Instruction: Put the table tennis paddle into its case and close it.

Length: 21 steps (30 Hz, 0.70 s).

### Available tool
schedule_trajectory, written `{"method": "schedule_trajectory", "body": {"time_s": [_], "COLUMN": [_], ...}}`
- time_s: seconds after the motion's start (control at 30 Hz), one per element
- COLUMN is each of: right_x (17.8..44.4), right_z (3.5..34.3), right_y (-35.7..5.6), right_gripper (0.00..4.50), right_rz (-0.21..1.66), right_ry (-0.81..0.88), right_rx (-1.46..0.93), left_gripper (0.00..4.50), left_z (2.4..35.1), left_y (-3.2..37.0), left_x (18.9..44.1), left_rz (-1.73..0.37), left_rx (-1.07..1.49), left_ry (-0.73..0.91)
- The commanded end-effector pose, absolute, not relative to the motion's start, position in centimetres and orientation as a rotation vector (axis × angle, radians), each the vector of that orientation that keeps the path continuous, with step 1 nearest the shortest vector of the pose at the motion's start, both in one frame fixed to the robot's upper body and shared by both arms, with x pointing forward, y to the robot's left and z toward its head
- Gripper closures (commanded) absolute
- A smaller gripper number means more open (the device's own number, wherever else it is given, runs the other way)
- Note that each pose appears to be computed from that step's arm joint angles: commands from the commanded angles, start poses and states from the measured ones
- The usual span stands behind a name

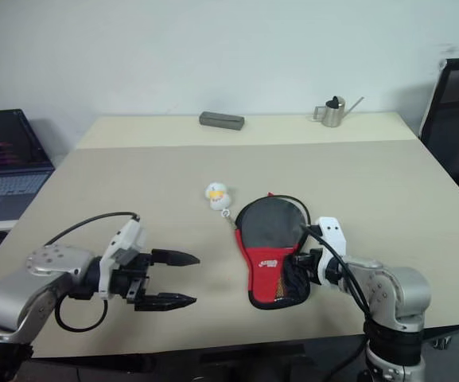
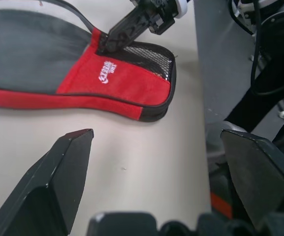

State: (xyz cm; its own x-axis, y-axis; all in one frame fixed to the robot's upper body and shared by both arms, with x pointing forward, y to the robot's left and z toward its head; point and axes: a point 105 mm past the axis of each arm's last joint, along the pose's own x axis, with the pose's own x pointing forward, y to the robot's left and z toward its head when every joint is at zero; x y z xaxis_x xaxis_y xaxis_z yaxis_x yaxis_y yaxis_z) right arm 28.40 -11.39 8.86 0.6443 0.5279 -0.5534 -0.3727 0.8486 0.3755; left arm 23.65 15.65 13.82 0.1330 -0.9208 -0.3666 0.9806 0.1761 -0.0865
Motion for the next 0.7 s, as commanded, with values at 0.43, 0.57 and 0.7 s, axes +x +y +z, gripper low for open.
{"method": "schedule_trajectory", "body": {"time_s": [0.43,0.57,0.7], "right_x": [25.7,25.2,24.8], "right_z": [9.0,8.9,9.0], "right_y": [-10.5,-10.8,-10.8], "right_gripper": [4.48,4.48,4.48], "right_rz": [0.564,0.567,0.573], "right_ry": [0.693,0.705,0.715], "right_rx": [0.306,0.309,0.314], "left_gripper": [0.0,0.0,0.0], "left_z": [14.3,14.1,14.1], "left_y": [15.4,15.4,15.5], "left_x": [22.9,22.7,22.7], "left_rz": [-1.448,-1.452,-1.452], "left_rx": [0.219,0.215,0.213], "left_ry": [0.365,0.37,0.375]}}
